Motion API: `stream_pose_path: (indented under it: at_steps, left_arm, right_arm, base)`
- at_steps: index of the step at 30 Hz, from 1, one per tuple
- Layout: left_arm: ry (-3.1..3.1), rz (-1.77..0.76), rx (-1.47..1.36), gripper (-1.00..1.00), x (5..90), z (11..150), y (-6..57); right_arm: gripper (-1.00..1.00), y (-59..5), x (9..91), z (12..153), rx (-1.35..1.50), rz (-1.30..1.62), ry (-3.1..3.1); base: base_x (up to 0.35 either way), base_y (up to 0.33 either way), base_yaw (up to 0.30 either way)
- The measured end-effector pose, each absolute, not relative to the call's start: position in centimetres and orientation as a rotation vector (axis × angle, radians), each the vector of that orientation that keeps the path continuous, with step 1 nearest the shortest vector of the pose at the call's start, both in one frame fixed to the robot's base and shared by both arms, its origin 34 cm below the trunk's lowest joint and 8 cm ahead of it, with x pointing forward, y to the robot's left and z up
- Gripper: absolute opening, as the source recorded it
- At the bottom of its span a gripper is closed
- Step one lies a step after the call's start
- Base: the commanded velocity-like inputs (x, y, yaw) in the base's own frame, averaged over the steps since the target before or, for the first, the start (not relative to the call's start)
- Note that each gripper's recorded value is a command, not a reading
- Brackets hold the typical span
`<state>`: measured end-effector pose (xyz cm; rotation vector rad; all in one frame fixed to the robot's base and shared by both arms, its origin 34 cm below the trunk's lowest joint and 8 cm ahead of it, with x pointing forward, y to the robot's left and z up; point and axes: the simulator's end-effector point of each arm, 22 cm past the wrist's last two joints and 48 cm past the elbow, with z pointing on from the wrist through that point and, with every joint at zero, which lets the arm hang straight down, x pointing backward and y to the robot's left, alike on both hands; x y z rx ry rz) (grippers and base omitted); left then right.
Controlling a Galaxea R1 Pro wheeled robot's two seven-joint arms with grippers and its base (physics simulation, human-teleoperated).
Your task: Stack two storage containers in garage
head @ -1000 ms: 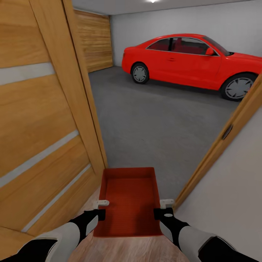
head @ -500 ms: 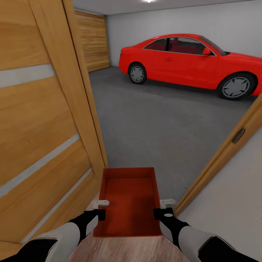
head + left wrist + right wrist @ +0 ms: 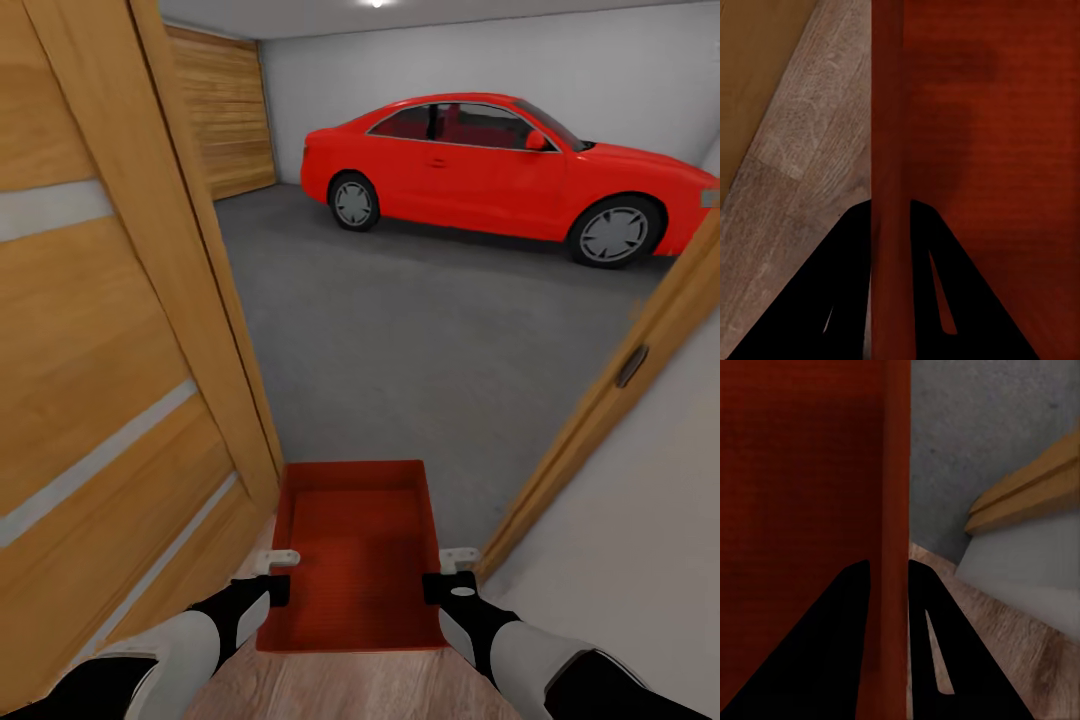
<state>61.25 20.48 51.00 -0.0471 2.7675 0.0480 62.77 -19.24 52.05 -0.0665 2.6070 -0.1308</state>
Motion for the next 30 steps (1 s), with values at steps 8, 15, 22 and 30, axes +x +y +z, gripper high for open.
stream_pose_path:
  at_steps: [8, 15, 22, 30]
  left_arm:
    - [2.767, 0.048, -0.047, -1.00, 61.25, 51.01, 20.46]
    - [2.766, 0.047, -0.050, -1.00, 61.26, 50.99, 20.42]
    - [2.767, 0.048, -0.049, -1.00, 61.23, 50.98, 20.45]
    - [2.766, 0.047, -0.050, -1.00, 61.24, 50.98, 20.45]
  right_arm:
    - [-1.00, -19.25, 62.78, 52.05, -0.066, -0.131, 2.607]
    - [-1.00, -19.30, 62.86, 52.07, -0.069, -0.131, 2.605]
    - [-1.00, -19.27, 62.80, 52.05, -0.068, -0.132, 2.606]
    - [-1.00, -19.27, 62.84, 52.07, -0.069, -0.132, 2.605]
  base:
    - [0.140, 0.254, -0.001]
    - [0.019, 0.029, -0.038]
    - [0.000, 0.001, -0.224]
    - [0.000, 0.000, -0.242]
